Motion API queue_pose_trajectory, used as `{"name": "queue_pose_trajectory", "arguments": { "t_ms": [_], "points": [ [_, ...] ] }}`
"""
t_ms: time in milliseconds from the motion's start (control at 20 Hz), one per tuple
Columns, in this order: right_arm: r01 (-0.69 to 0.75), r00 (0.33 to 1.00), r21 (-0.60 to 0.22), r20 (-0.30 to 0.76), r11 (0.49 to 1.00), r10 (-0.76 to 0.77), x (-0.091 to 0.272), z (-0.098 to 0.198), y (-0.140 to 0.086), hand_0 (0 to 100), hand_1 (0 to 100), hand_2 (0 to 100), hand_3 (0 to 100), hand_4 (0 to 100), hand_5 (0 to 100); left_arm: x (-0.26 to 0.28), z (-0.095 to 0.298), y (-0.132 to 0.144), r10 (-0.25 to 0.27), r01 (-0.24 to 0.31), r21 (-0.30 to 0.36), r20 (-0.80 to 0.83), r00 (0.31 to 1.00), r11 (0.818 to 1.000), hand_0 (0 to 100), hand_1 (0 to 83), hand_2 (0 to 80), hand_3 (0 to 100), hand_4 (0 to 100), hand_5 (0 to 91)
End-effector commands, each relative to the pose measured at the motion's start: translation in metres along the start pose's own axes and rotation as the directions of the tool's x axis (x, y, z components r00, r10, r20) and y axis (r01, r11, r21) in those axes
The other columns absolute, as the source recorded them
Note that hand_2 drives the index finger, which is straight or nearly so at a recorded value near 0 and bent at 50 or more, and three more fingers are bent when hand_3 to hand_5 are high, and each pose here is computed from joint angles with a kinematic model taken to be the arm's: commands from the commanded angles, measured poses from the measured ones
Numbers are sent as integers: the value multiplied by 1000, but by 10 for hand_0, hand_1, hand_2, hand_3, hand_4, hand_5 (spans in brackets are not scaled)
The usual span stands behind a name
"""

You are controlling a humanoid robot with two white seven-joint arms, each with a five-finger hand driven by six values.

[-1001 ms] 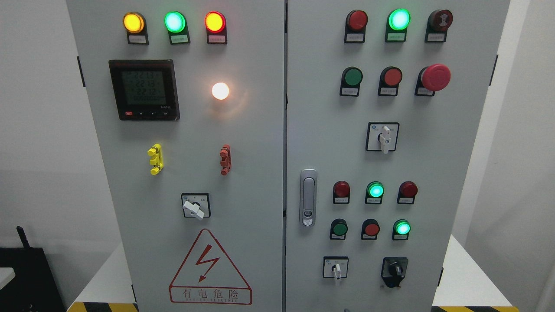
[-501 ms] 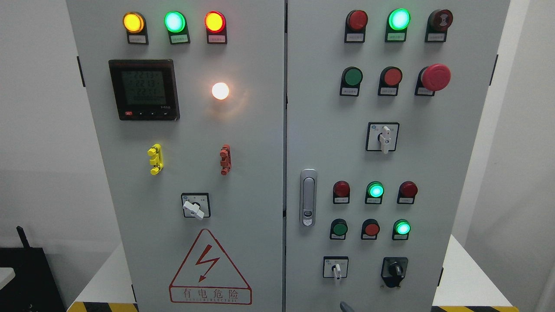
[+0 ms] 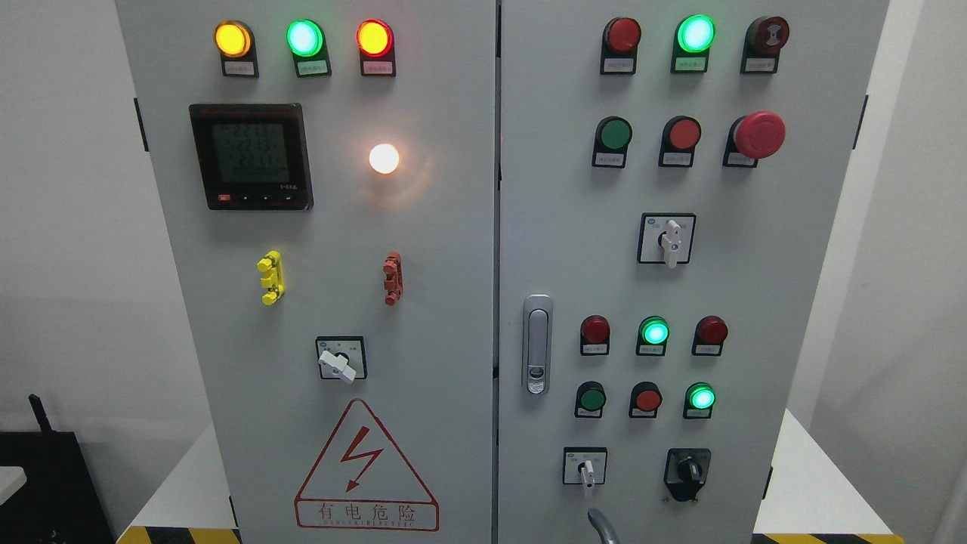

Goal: Release door handle
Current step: 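Raise the right hand up toward the lower part of the right door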

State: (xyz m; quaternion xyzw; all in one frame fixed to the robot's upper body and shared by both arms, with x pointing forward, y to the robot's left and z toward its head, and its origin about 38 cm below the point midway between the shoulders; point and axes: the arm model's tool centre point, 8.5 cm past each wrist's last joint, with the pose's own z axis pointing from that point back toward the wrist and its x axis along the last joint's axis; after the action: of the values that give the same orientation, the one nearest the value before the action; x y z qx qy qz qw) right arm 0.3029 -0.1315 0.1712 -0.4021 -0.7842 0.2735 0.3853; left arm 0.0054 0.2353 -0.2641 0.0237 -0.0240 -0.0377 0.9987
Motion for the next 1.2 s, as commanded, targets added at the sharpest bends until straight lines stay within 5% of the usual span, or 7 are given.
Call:
{"name": "queue_pose_trajectory", "arguments": {
  "t_ms": [0, 401, 1152],
  "points": [
    [-110, 994, -9, 13, 994, 110, -4, -12, 2, 361, 267, 0, 753, 641, 729, -1, 0, 0, 1, -1, -1, -5, 1000, 1000, 120, 389, 0, 0, 0, 0],
    [-188, 979, -35, 67, 982, 190, 1, -30, 4, 326, 272, 0, 881, 786, 940, -1, 0, 0, 1, -1, -1, -5, 1000, 1000, 120, 389, 0, 0, 0, 0],
    [-281, 952, -48, 115, 959, 285, 0, -79, 18, 309, 273, 0, 931, 832, 974, -1, 0, 0, 1, -1, -1, -5, 1000, 1000, 120, 389, 0, 0, 0, 0]
  ]
}}
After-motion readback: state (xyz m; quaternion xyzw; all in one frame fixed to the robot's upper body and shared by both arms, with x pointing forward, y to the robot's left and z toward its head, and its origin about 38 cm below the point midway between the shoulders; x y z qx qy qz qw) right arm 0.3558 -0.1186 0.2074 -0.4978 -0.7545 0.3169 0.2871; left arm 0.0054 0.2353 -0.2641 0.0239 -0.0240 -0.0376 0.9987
